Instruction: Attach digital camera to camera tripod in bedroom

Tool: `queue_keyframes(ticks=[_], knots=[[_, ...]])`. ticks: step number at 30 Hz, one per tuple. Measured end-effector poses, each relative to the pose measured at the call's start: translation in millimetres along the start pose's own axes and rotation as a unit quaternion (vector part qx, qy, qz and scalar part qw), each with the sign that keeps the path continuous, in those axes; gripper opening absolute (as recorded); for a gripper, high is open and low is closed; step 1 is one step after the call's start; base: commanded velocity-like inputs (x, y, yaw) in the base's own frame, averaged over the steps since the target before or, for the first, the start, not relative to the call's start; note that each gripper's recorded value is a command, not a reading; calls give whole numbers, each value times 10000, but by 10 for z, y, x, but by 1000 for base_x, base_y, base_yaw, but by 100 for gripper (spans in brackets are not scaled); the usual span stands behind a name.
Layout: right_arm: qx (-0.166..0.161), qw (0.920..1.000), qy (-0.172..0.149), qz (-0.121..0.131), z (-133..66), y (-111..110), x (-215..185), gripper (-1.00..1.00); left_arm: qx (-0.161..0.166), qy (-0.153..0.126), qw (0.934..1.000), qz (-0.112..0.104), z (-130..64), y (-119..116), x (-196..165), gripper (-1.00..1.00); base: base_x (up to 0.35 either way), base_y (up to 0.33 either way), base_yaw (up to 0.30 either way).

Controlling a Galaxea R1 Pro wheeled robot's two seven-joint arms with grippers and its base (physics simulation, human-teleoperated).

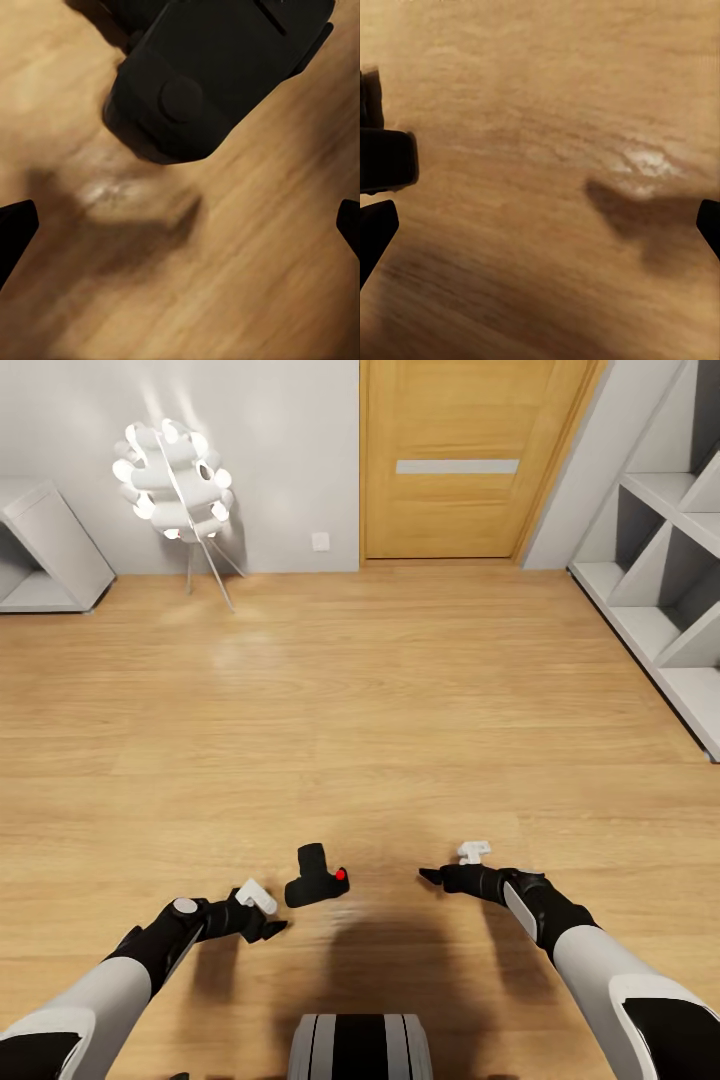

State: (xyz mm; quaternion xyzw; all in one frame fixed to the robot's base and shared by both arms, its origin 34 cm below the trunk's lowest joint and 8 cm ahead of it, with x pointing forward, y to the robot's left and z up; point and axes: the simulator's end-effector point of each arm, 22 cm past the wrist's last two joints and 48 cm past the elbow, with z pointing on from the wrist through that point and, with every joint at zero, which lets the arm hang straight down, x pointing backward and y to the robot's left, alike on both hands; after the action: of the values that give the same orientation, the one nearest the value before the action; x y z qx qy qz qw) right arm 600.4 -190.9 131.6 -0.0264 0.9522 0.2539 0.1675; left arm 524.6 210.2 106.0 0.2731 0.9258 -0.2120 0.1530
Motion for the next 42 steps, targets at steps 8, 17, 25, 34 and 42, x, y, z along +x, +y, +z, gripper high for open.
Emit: queue_keyframes(ticks=[8, 17, 25, 34, 42], knots=[[3, 10000, -1, 0, 0, -1, 0, 100, 26, -11, 10000, -43, 14, -30, -2, 100, 0, 0, 0], [119, 9999, 3, -4, -1, -52, 1, 100, 48, -16, 10000, -40, 19, -46, -7, 100, 0, 0, 0], [155, 9999, 1, -7, -1, -68, -1, 100, 93, -17, 9999, -60, 10, -54, -9, 100, 0, 0, 0], [150, 9999, 2, -11, 3, -59, -1, 100, 71, -38, 9999, -100, 25, -63, -12, 100, 0, 0, 0], [254, 9997, 9, -27, 4, -98, -4, 100, 134, 6, 9998, -139, 55, -133, 29, 100, 0, 0, 0]])
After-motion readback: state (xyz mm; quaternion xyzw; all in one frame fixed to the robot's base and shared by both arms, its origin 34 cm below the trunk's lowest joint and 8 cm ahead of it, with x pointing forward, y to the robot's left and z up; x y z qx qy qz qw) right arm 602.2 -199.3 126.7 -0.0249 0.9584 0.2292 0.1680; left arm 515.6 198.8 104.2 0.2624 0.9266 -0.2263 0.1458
